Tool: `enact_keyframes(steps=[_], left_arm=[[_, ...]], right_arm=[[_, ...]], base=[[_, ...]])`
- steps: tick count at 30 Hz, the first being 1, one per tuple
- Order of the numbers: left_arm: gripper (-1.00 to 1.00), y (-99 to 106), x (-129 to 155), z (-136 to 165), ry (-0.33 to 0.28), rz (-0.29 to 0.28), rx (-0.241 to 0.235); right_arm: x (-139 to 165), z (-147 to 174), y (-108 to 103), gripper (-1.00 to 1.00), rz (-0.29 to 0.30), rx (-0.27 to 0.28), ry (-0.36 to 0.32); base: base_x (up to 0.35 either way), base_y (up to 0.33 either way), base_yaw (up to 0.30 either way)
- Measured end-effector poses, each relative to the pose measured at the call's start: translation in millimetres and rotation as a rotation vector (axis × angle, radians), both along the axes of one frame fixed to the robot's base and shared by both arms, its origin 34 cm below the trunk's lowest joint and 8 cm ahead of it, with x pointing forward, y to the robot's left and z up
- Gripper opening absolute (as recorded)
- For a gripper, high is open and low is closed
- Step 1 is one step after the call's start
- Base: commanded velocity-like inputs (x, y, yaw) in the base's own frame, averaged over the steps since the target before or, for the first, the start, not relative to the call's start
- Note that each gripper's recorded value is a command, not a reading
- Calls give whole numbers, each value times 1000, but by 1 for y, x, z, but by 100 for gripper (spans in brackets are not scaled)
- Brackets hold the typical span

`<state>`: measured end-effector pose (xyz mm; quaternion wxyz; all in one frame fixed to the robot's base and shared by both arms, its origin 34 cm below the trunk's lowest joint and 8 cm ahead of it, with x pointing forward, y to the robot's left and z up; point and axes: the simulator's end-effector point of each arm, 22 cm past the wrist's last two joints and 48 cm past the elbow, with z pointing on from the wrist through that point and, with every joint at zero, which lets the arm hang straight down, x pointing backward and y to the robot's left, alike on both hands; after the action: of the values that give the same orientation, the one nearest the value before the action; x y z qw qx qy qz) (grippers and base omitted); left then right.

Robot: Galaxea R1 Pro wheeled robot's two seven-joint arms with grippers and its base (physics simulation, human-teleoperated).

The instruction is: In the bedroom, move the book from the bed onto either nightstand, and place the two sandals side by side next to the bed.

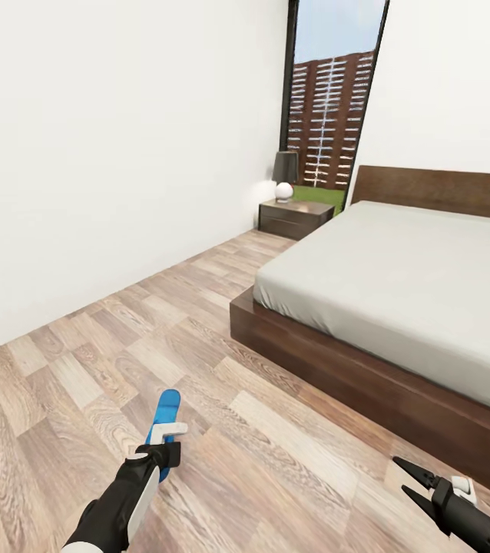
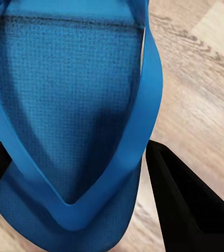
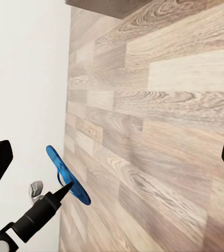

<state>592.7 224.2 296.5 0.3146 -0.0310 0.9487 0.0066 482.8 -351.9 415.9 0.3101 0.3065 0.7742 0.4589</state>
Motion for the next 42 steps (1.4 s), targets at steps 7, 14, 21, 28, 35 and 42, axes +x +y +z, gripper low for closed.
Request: enact_keyframes(steps=[7, 14, 21, 28, 35, 42], left_arm=[[-100, 0, 6, 15, -29, 0, 0], [-100, 0, 11, 31, -57, 0, -1], [-100, 0, 16, 47, -86, 0, -1], [-100, 0, 20, 63, -114, 0, -1], [-100, 0, 24, 79, -143, 0, -1], [-100, 0, 28, 95, -172, 0, -2]], right_arm=[[2, 12, 0, 100, 1, 0, -28], [4, 24, 0, 100, 1, 0, -57], [6, 37, 0, 100, 0, -1, -86], [7, 49, 0, 100, 0, -2, -113], [8, 61, 0, 100, 1, -2, -141], [9, 74, 0, 100, 0, -2, -170]], base=[[0, 0, 0], [0, 0, 0], [0, 0, 0], [0, 0, 0], [0, 0, 0], [0, 0, 0]])
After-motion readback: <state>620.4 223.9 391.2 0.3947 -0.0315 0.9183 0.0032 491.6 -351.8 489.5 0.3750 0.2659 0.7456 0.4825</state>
